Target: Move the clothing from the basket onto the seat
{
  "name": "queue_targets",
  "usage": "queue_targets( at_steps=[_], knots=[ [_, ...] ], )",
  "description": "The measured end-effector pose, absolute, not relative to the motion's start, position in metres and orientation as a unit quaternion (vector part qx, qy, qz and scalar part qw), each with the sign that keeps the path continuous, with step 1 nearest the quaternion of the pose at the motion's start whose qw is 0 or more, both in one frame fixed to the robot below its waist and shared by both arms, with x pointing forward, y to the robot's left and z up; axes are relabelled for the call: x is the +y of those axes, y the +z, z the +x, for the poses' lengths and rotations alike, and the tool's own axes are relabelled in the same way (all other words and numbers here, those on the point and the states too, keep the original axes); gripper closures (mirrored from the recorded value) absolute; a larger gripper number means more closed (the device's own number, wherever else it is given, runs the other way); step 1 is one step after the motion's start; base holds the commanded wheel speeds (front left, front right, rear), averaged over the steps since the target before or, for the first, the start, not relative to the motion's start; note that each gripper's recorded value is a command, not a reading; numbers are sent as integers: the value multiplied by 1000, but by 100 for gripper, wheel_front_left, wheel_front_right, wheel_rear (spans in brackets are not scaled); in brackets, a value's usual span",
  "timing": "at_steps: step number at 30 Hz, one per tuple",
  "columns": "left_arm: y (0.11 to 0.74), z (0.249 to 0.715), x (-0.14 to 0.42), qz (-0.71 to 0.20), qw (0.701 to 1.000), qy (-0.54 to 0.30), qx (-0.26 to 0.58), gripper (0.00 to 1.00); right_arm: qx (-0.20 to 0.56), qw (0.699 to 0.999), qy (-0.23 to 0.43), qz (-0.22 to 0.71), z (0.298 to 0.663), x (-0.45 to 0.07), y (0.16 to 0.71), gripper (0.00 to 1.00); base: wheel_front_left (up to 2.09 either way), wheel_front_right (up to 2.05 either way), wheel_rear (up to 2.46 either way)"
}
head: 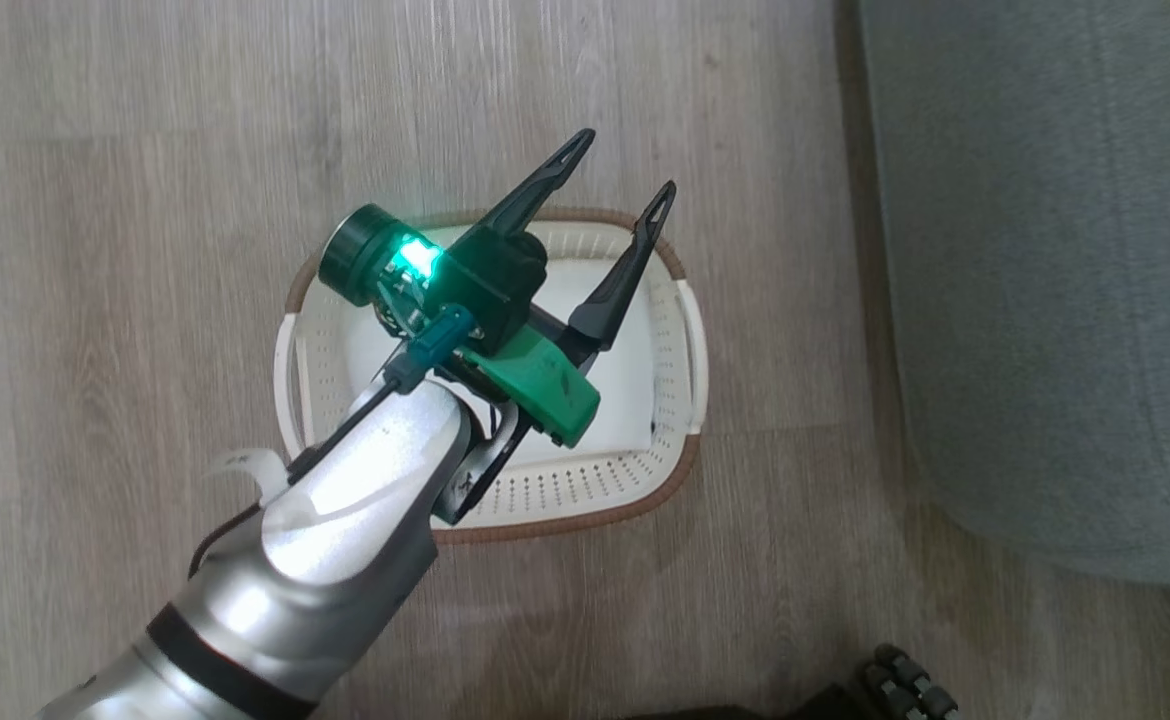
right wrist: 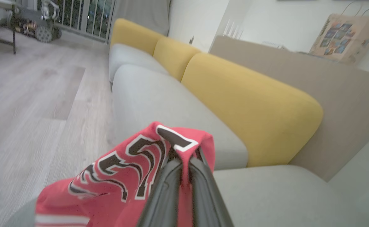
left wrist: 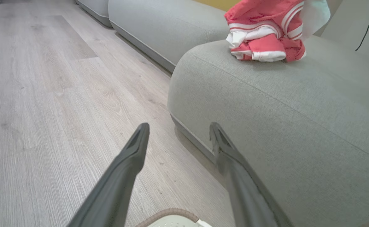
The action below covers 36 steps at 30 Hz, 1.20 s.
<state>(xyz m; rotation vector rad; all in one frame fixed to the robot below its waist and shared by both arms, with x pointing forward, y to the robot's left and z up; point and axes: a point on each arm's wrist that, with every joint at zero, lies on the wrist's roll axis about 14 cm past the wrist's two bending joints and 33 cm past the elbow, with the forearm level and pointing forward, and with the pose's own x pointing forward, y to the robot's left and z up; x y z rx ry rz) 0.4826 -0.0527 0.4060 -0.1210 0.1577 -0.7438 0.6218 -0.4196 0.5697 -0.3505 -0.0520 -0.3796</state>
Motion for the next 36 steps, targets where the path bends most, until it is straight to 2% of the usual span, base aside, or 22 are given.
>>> queue_targets(
  at_steps=[6, 15, 17, 18, 19, 28, 36],
  knots=[
    [386, 481, -49, -54, 925, -362, 102, 0, 85, 970, -173, -148, 609, -401, 466, 100, 0, 0, 0],
    [388, 479, -54, -54, 923, -367, 99, 0, 120, 967, -173, -141, 595, -397, 441, 100, 0, 0, 0],
    [391, 478, -56, -54, 923, -370, 96, 0, 119, 969, -171, -135, 593, -392, 441, 58, 0, 0, 0],
    [393, 478, -56, -53, 923, -370, 94, 0, 119, 969, -169, -134, 591, -390, 441, 14, 0, 0, 0],
    [395, 478, -57, -53, 923, -371, 92, 0, 118, 970, -168, -134, 590, -388, 442, 0, 0, 0, 0],
    [428, 486, -50, -67, 937, -337, 54, 0, 96, 975, -154, -131, 564, -378, 461, 0, 0, 0, 0],
    [453, 475, -32, -76, 952, -294, 43, 0, 46, 982, -135, -127, 543, -364, 507, 0, 0, 0, 0]
  ],
)
